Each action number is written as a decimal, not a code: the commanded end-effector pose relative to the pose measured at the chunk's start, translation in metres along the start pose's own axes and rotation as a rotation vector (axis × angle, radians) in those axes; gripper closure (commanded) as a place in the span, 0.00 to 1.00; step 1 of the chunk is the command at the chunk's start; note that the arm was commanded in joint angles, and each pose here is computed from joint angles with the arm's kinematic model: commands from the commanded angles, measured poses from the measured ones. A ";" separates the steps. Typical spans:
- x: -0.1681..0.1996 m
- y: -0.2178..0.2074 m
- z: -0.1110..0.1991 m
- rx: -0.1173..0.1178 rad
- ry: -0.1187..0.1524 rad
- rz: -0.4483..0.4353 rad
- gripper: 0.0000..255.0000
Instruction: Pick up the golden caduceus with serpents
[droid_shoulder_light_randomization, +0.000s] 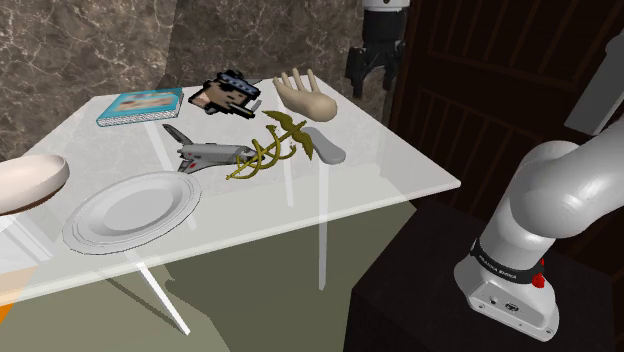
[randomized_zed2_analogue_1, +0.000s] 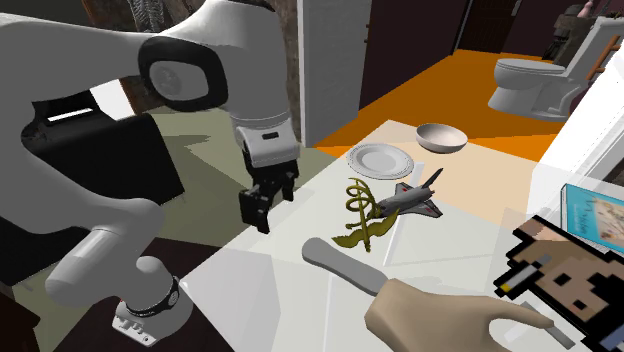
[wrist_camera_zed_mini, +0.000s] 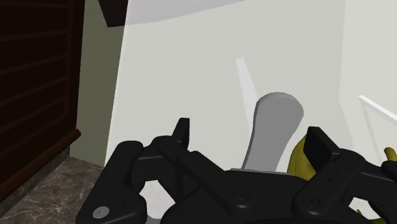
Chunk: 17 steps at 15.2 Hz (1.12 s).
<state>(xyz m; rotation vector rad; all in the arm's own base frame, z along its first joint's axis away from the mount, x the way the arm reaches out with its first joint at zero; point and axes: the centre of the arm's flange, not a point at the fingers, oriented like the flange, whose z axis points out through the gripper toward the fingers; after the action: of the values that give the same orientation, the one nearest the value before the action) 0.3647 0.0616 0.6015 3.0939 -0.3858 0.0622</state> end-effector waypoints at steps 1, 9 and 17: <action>0.013 -0.023 0.007 0.001 0.006 0.009 0.00; 0.064 -0.110 0.028 0.000 0.030 0.042 0.00; 0.118 -0.197 0.049 -0.001 0.054 0.074 0.00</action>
<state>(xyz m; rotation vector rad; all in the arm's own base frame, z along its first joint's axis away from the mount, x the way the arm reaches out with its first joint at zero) 0.5188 0.2140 0.5586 3.0698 -0.4904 0.1414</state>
